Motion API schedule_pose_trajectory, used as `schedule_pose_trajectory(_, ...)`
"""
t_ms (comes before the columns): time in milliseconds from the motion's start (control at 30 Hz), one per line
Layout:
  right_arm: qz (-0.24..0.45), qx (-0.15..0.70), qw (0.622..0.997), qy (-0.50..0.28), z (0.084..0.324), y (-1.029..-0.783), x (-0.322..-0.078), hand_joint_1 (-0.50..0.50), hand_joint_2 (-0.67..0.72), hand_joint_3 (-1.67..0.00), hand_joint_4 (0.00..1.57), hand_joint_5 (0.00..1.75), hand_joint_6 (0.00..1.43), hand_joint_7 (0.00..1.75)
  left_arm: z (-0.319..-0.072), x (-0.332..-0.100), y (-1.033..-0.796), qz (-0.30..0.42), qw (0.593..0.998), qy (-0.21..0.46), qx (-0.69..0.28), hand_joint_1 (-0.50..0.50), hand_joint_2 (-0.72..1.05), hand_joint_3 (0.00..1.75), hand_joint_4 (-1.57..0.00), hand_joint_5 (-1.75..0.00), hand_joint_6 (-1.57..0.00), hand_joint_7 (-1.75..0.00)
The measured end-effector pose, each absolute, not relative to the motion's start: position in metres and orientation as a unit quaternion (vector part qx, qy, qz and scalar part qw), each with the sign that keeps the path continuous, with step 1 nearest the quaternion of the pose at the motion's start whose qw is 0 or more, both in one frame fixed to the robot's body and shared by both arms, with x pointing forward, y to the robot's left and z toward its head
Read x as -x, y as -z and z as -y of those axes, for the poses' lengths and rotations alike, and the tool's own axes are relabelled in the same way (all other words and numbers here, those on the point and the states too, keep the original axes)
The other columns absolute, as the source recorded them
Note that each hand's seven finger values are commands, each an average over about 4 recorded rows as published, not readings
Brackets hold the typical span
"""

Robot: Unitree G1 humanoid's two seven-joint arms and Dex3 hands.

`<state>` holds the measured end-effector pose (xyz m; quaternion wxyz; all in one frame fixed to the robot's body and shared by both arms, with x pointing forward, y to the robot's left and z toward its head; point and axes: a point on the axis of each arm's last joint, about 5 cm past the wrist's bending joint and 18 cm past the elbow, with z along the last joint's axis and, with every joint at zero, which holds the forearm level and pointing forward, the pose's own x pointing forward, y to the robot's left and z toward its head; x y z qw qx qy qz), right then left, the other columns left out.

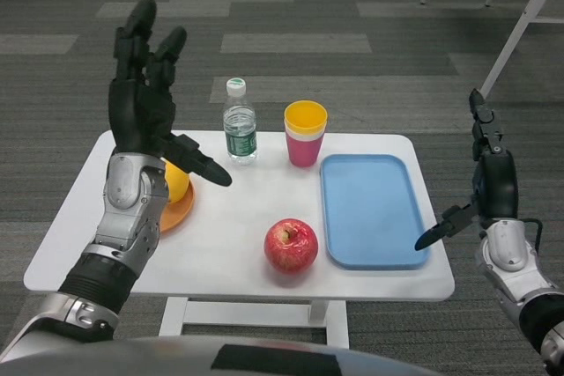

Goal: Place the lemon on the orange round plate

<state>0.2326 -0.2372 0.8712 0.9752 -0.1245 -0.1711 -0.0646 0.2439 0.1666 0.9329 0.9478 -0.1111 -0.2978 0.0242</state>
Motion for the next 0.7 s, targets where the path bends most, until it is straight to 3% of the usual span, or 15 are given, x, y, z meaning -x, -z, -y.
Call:
schedule_pose_trajectory(433,0.173,0.123,0.975,0.064,0.237,-0.872,-0.233,-0.46,0.60,0.00,0.26,0.00,0.00,0.00,-0.200,-0.236,-0.929,0.216,0.967,0.028,0.134,-0.50,-0.72,0.09,0.00,-0.62,0.00,-0.42)
schedule_pose_trajectory(700,0.173,0.123,0.975,0.064,0.237,-0.872,-0.233,-0.46,0.60,0.00,0.26,0.00,0.00,0.00,-0.229,-0.223,-0.924,0.187,0.972,0.006,0.143,-0.50,-0.72,0.09,0.00,-0.62,0.00,-0.42)
